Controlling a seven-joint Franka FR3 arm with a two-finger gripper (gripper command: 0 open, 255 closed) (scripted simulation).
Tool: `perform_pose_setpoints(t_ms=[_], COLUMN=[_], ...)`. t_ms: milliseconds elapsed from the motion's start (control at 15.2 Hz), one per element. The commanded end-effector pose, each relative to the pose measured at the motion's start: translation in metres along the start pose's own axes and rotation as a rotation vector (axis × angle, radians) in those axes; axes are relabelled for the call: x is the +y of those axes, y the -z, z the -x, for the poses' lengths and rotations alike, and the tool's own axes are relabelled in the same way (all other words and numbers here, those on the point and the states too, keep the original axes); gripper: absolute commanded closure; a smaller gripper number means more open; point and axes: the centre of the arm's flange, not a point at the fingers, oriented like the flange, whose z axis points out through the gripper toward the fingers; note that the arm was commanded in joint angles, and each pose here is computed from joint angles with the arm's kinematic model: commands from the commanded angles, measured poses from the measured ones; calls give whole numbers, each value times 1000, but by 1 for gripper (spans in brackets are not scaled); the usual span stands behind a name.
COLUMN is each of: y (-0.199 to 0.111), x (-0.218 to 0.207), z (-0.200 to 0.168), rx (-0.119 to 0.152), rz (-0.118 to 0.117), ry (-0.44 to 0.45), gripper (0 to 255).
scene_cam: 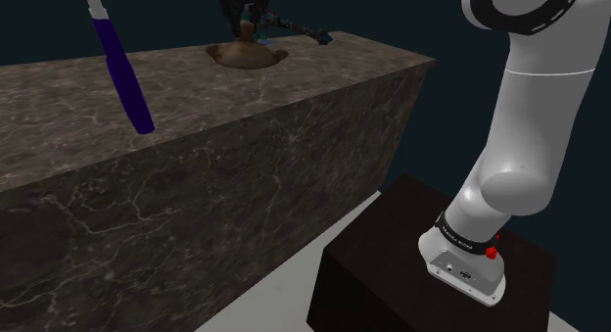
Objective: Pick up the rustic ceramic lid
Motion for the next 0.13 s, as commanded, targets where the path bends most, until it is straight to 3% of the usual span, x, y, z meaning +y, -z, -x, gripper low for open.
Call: perform_pose_setpoints(t_ms=[0, 66], y=[8, 8], x=[0, 0], z=[-2, -2], rx=[0, 0], rz=[0, 0], ry=[0, 0], gripper=[255, 255])
